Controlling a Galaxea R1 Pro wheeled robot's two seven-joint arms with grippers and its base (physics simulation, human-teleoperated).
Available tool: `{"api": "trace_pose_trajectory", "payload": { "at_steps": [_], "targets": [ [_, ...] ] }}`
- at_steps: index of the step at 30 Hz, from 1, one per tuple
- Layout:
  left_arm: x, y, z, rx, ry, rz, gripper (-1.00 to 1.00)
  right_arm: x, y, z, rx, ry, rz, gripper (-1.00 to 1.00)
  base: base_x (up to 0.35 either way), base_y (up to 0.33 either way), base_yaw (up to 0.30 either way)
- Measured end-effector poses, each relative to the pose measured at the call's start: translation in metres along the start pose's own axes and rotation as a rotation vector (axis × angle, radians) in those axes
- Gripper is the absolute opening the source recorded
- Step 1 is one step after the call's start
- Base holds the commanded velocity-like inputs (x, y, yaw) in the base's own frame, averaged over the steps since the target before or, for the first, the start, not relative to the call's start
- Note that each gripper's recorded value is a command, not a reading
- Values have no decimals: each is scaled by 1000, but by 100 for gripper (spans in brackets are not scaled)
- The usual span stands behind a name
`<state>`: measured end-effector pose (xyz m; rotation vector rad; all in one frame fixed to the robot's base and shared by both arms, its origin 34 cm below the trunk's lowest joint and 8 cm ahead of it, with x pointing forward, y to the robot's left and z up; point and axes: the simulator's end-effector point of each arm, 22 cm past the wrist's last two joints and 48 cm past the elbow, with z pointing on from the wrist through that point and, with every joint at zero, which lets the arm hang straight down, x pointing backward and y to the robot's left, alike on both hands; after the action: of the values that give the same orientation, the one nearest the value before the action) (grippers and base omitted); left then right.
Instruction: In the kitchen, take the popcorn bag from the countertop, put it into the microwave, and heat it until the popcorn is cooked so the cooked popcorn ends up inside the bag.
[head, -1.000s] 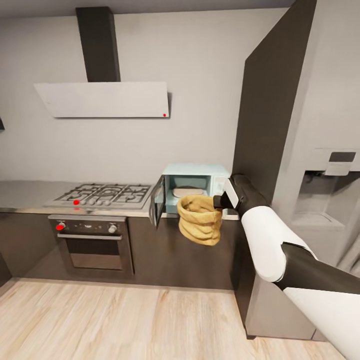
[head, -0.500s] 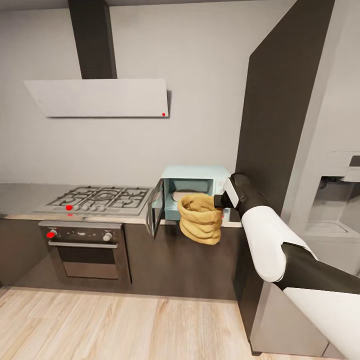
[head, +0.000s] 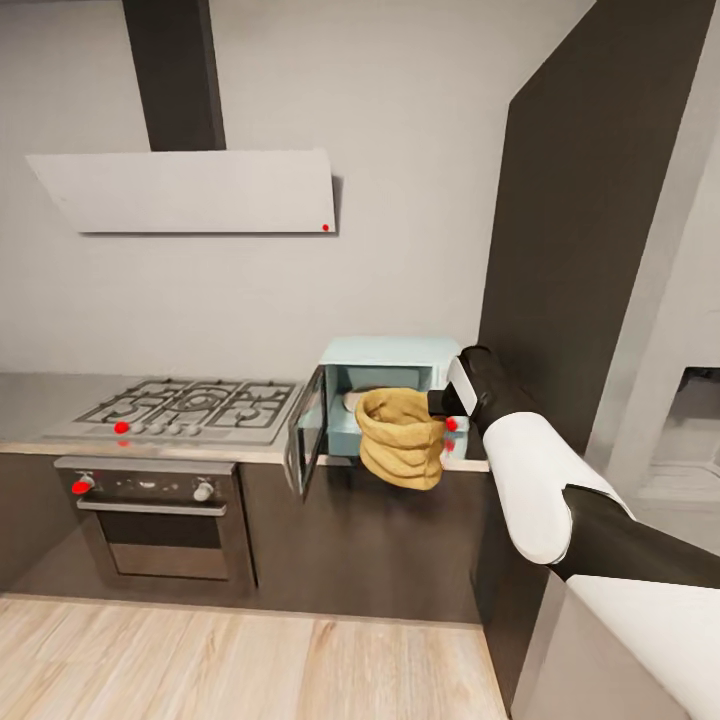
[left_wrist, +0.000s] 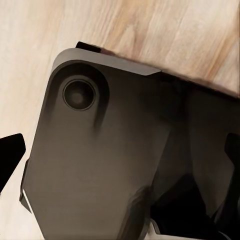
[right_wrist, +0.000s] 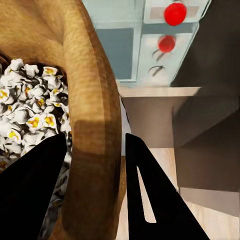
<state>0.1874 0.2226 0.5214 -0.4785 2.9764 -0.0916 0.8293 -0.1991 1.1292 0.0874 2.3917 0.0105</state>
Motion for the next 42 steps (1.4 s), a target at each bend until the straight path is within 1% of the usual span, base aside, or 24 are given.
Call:
{"api": "trace_pose_trajectory", "payload": {
  "at_steps": [13, 37, 42],
  "targets": [
    [-1, 0, 0, 0, -2, 1, 100, 1, 0, 1, -1, 3, -1, -100, 289, 195, 0],
    [-1, -1, 0, 0, -2, 0, 100, -4, 0, -2, -2, -12, -2, -100, 10, 8, 0],
    [0, -1, 0, 1, -2, 1, 100, -5, -1, -3, 2, -13, -4, -100, 204, 0, 0]
  ]
}}
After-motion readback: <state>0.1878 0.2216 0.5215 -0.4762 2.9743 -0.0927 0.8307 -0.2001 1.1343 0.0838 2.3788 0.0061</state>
